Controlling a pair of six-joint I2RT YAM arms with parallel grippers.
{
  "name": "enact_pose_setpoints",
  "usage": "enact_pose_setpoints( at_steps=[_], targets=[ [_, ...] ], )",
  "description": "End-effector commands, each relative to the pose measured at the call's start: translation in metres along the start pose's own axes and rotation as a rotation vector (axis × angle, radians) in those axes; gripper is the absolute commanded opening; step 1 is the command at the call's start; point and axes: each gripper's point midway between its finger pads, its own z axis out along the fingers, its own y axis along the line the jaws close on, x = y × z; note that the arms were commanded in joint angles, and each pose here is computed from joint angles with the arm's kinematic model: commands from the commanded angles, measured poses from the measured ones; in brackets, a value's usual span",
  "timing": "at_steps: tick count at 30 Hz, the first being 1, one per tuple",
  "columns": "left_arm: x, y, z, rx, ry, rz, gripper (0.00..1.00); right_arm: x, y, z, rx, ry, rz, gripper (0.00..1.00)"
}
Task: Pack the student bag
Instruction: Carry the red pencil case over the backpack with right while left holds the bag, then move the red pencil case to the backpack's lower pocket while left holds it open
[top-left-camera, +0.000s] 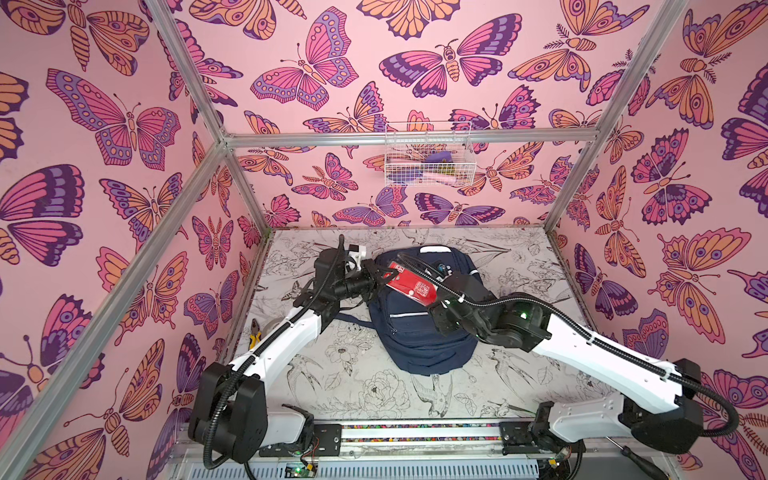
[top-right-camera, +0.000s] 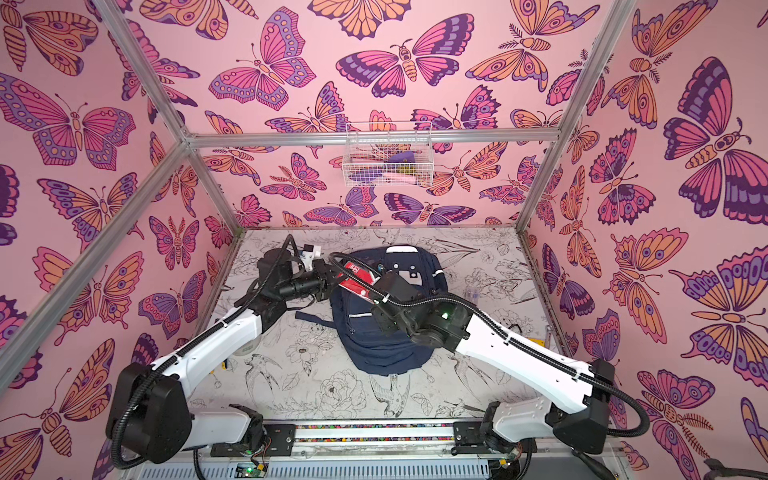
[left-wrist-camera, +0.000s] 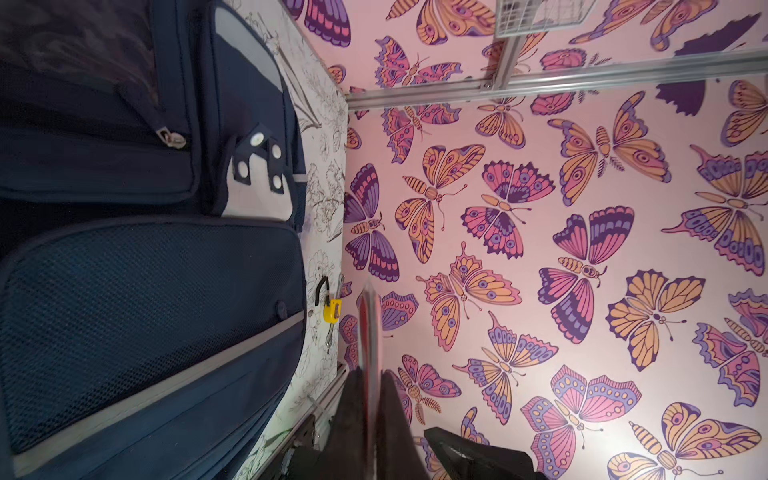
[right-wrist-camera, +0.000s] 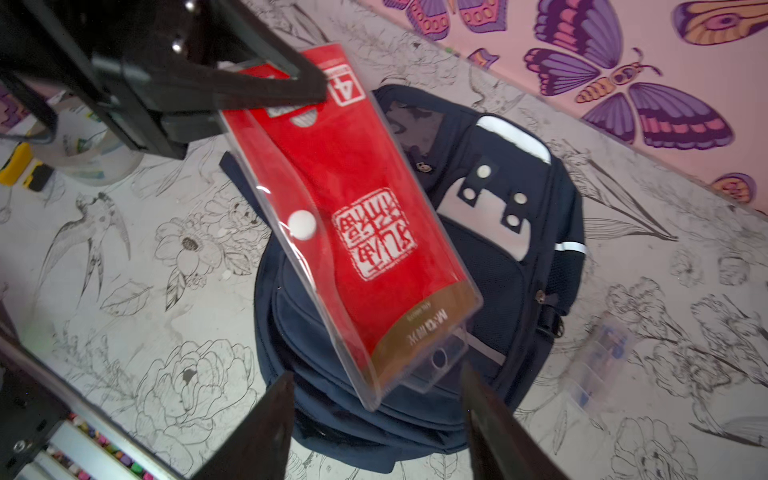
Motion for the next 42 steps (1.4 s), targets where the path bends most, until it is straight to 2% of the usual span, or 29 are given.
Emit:
enact_pose_setpoints(
  at_steps=[1,3,5,8,11,16,21,35,41,42],
  targets=[
    [-0.014,-0.015,-0.009,0.077,-0.1,0.022,0.0,-0.021,-0.036,-0.027,0.08,-0.087,0.205,0.71],
    [-0.017,-0.017,-0.013,0.111,-0.141,0.016,0.0,-0.024,-0.047,-0.027,0.001,-0.065,0.389,0.71],
    [-0.019,-0.019,-0.016,0.139,-0.17,0.015,0.0,-0.024,-0.047,-0.021,-0.15,-0.044,0.57,0.71],
    [-0.019,-0.03,-0.028,0.194,-0.213,0.016,0.0,-0.033,-0.042,-0.013,-0.405,-0.087,0.811,0.72],
    [-0.02,-0.034,-0.036,0.236,-0.253,0.015,0.0,-0.047,-0.039,-0.008,-0.588,-0.13,0.951,0.72],
    [-0.017,-0.035,-0.046,0.269,-0.288,0.006,0.0,-0.052,-0.026,0.003,-0.706,-0.095,0.991,0.65],
    [-0.012,-0.034,-0.049,0.273,-0.292,0.006,0.0,-0.062,-0.022,0.014,-0.797,-0.133,1.063,0.61],
    [-0.009,-0.035,-0.048,0.293,-0.299,0.005,0.0,-0.061,0.0,0.033,-0.842,-0.058,1.069,0.23],
    [-0.004,-0.031,-0.036,0.279,-0.258,0.004,0.0,-0.059,-0.002,0.035,-0.807,-0.057,1.056,0.05],
    [-0.004,-0.029,-0.035,0.271,-0.257,0.004,0.03,-0.06,-0.003,0.036,-0.799,-0.054,1.05,0.02]
  ],
)
